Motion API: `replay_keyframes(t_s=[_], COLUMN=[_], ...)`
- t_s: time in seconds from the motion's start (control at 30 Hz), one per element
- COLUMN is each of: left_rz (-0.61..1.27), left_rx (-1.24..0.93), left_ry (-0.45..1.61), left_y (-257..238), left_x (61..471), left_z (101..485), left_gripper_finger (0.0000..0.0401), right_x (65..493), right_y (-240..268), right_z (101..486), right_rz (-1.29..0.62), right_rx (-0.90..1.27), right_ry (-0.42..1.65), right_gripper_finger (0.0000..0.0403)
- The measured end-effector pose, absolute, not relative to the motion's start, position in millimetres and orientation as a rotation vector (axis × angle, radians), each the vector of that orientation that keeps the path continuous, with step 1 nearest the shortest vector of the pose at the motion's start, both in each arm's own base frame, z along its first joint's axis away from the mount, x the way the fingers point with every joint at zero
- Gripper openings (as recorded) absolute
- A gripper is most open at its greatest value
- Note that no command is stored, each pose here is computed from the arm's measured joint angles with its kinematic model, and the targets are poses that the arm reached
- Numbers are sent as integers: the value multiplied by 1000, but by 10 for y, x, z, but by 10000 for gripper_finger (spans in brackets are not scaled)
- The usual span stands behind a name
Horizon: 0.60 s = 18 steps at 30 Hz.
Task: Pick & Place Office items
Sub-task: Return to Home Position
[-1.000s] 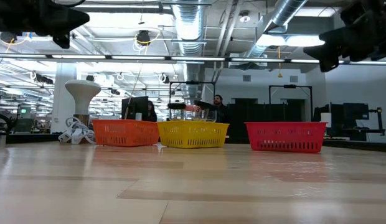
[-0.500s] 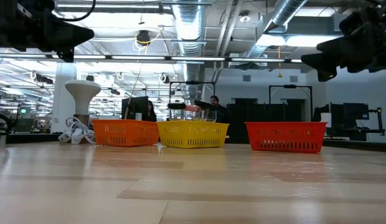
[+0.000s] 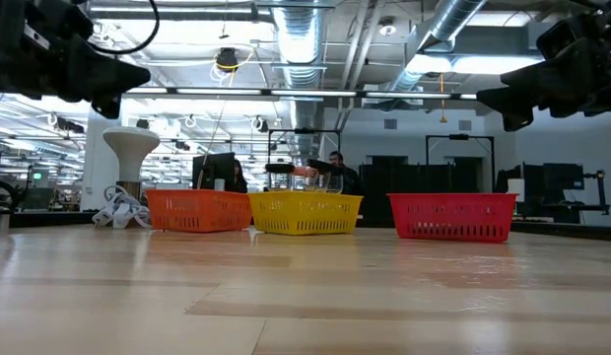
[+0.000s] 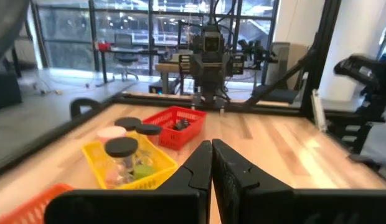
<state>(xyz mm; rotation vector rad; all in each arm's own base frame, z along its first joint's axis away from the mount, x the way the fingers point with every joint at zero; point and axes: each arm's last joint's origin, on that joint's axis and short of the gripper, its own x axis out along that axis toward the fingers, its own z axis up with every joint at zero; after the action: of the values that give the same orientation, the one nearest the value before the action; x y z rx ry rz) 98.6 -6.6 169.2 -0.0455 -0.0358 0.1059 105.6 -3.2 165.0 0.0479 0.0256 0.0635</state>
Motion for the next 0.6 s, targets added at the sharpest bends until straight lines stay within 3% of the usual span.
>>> replay_keyframes(t_s=[0.6], left_rz=[108], left_rx=[-75], left_ry=[80], left_y=[-77], left_x=[1064], left_z=[1591], left_gripper_finger=[5], right_x=[1056], right_y=[-32], right_z=[1646], right_rz=[63], right_rx=[48], right_ry=[27], right_gripper_finger=[221])
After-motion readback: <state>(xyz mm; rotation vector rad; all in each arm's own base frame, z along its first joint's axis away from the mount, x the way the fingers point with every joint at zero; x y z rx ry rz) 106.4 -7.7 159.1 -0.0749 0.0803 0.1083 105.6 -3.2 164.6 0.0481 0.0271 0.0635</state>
